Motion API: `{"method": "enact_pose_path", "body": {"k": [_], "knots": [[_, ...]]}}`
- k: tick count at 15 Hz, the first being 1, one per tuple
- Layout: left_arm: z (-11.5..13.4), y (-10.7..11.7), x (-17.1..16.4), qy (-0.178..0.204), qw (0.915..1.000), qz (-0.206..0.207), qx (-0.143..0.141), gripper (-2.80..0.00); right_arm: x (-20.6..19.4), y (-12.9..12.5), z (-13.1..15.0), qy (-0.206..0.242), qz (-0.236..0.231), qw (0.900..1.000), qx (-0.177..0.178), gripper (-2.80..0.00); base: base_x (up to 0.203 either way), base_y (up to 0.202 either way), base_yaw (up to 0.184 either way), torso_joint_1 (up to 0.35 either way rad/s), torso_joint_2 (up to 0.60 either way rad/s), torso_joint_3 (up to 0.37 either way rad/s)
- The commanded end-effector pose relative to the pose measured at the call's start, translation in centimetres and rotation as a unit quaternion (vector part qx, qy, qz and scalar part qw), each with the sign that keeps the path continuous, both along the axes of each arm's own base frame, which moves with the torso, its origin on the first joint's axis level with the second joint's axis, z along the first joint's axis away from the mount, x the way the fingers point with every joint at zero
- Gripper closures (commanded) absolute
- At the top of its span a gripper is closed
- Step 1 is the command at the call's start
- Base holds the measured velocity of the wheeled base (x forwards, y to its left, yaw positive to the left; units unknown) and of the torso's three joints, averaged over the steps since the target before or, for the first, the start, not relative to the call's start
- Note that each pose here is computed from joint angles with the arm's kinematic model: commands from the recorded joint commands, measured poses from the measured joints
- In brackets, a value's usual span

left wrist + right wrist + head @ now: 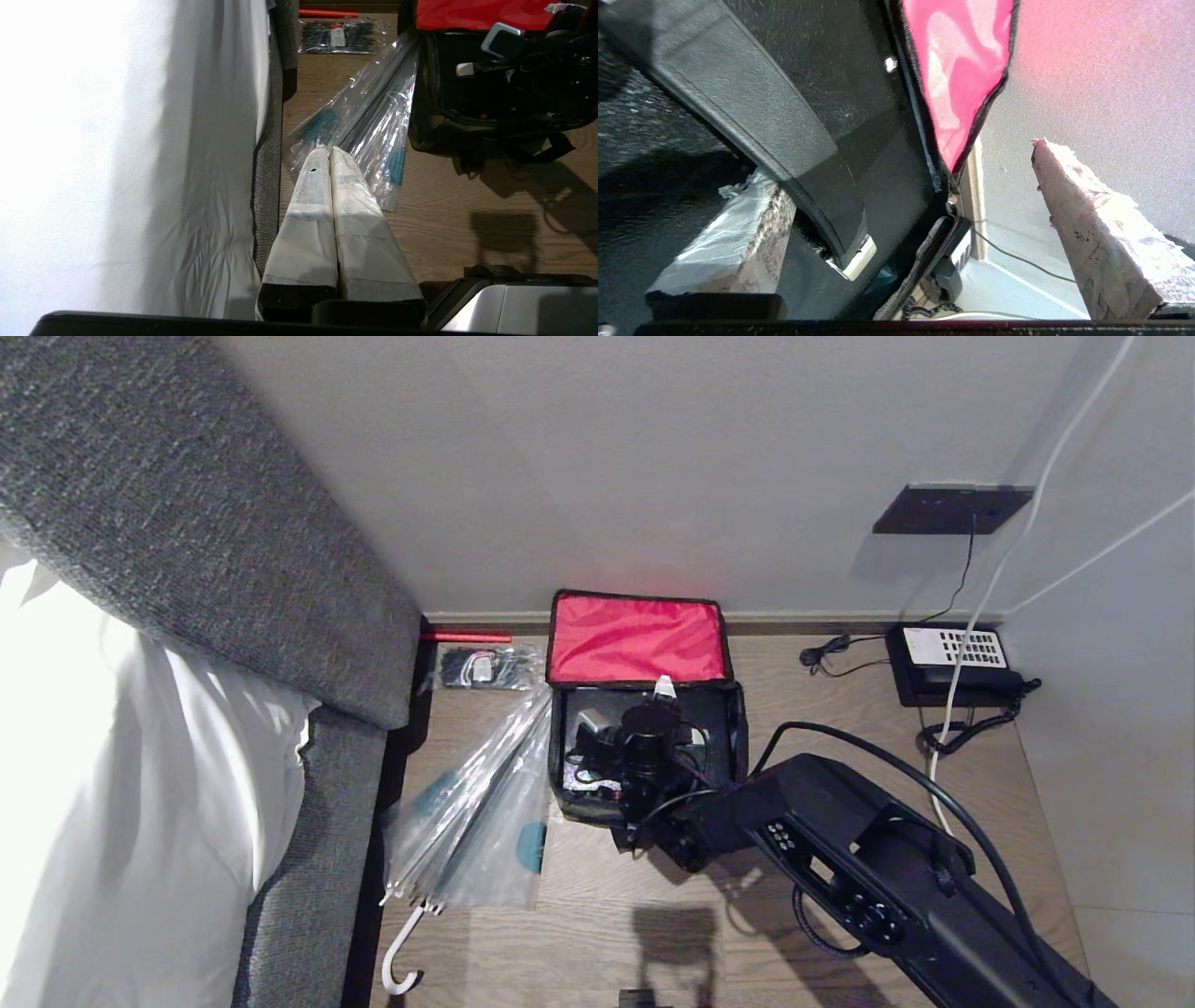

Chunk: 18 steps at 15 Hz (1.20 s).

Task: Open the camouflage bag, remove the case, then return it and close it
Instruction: Grip the handle

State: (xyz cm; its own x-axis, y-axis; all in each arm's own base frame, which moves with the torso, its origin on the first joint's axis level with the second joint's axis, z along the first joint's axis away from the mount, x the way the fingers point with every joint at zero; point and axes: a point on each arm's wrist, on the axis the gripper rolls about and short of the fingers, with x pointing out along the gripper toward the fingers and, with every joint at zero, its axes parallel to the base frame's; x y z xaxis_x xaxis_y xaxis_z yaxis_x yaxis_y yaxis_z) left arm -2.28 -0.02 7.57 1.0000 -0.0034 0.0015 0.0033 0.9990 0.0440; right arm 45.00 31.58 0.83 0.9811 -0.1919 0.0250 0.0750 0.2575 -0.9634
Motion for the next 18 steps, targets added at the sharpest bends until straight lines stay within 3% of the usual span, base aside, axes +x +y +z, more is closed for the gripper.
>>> {"method": "enact_pose_path", "body": {"k": [1, 9, 13, 18], "knots": [[0.0, 0.0, 0.0, -0.001, 1.0000, 0.000, 0.000, 0.00, 0.5, -0.7, 0.5, 0.002, -0.012, 1.000, -0.005, -2.80, 0.000, 0.000, 0.000, 0.000, 0.00, 0.000], [0.0, 0.0, 0.0, -0.001, 1.0000, 0.000, 0.000, 0.00, 1.3, -2.1, 3.2, -0.008, -0.037, 0.999, 0.008, -2.80, 0.000, 0.000, 0.000, 0.000, 0.00, 0.000], [0.0, 0.0, 0.0, 0.000, 1.0000, 0.000, 0.000, 0.00, 1.3, -2.0, 1.7, 0.001, -0.046, 0.999, 0.026, -2.80, 0.000, 0.000, 0.000, 0.000, 0.00, 0.000], [0.0, 0.0, 0.0, -0.001, 1.0000, 0.000, 0.000, 0.00, 1.3, -2.0, 1.9, -0.041, -0.029, 0.997, 0.053, -2.80, 0.000, 0.000, 0.000, 0.000, 0.00, 0.000]]}}
